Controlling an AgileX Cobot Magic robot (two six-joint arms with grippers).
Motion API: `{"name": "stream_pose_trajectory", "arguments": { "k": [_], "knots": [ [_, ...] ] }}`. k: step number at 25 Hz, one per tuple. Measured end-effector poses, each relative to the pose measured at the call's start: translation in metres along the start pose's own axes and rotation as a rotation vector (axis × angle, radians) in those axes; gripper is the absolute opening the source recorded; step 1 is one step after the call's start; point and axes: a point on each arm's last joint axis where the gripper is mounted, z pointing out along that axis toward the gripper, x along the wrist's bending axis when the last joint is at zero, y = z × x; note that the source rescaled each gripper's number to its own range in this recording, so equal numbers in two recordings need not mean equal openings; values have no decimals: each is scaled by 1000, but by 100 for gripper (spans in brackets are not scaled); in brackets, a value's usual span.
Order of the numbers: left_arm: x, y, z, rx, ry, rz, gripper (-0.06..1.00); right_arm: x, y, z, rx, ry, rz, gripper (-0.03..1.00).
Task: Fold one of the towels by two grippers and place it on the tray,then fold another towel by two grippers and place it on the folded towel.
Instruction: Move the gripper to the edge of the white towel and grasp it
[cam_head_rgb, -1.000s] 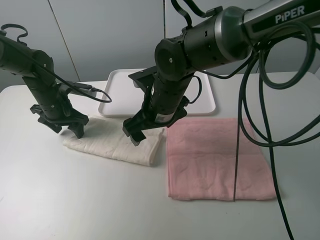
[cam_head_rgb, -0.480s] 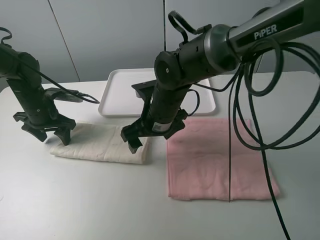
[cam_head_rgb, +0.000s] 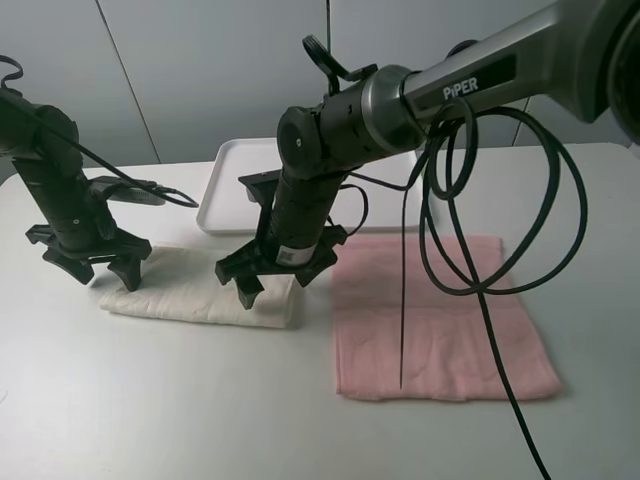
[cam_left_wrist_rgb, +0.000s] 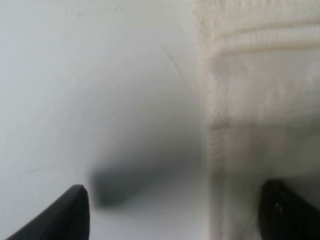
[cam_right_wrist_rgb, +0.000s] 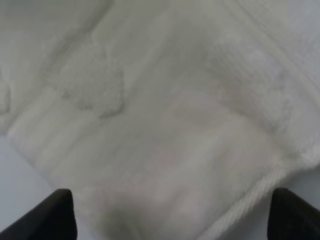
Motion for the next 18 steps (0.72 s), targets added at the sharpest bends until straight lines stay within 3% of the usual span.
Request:
{"name": "stream_pose_trajectory", "arguments": {
  "k": [14,16,18],
  "knots": [
    [1,0,0,-4,0,-2,90,-4,-2,20,44,-13,5,81],
    [1,0,0,-4,0,-2,90,-4,-1,21,43,-14,3,75],
    [1,0,0,-4,0,-2,90,-4,-1,23,46,-16,2,62]
  ]
}}
